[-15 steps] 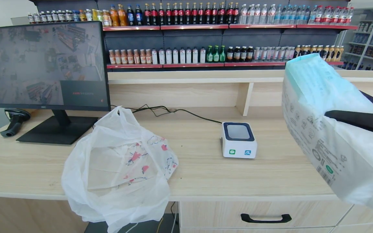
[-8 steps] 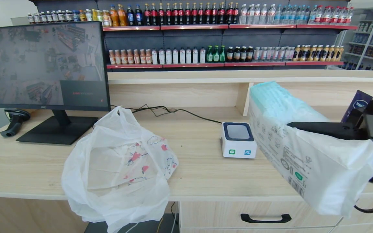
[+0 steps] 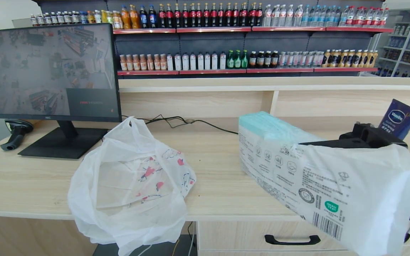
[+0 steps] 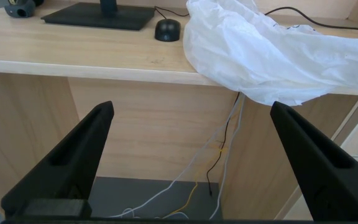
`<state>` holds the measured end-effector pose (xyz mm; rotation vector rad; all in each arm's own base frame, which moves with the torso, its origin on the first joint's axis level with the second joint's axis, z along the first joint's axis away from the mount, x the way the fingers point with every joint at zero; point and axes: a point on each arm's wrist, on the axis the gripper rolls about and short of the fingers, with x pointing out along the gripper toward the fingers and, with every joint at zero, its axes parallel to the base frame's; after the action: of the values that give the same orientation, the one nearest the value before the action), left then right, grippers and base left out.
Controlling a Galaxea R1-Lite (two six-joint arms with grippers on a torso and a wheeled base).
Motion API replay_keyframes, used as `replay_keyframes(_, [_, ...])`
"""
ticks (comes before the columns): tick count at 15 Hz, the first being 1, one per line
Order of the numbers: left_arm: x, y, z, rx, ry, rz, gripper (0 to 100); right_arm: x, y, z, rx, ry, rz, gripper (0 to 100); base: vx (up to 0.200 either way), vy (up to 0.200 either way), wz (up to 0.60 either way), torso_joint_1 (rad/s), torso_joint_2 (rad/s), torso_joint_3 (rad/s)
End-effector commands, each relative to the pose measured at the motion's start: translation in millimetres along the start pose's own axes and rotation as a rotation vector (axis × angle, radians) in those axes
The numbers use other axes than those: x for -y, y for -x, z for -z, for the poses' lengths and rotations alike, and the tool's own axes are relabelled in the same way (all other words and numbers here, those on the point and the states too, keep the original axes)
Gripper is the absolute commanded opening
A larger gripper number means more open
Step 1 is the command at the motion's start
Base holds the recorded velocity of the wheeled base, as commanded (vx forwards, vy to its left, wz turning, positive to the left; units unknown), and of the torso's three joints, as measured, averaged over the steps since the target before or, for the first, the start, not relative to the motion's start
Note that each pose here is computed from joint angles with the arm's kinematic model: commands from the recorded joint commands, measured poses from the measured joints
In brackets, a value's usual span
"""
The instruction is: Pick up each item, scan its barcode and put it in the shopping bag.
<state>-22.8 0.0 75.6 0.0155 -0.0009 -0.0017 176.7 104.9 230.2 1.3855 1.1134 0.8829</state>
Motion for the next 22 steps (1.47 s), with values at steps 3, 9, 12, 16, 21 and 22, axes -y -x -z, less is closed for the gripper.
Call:
replay_keyframes(3, [0.0, 0.0, 0.0, 0.001, 0.000, 0.000, 100, -7.3, -14.4, -16.1, -0.027, -0.165, 0.004, 0, 0.000, 0.000, 0.00, 0.000, 0.00, 0.000])
replay_keyframes(9, [0.0, 0.0, 0.0, 0.001, 0.000, 0.000, 100, -28.7, -11.7, -32.2, -0.122, -0.386, -0.108, 0, 0.000, 0.000, 0.00, 0.000, 0.00, 0.000])
replay_keyframes(12, [0.0, 0.0, 0.0, 0.001, 0.000, 0.000, 100, -27.9, -9.2, -30.0, -0.157, -0.456, -0.139, 0, 0.000, 0.000, 0.00, 0.000, 0.00, 0.000])
replay_keyframes(16, [0.0, 0.0, 0.0, 0.001, 0.000, 0.000, 100, -21.6, -13.6, -15.1, -0.229, -0.443, -0.153, 0, 0.000, 0.000, 0.00, 0.000, 0.00, 0.000])
replay_keyframes(21, [0.0, 0.0, 0.0, 0.001, 0.000, 0.000, 100, -26.6, -20.8, -3.7, -0.301, -0.401, -0.174, 0, 0.000, 0.000, 0.00, 0.000, 0.00, 0.000])
replay_keyframes(22, [0.0, 0.0, 0.0, 0.001, 0.000, 0.000, 100, -27.0, -21.3, 0.6, -0.324, -0.380, -0.187, 0, 0.000, 0.000, 0.00, 0.000, 0.00, 0.000])
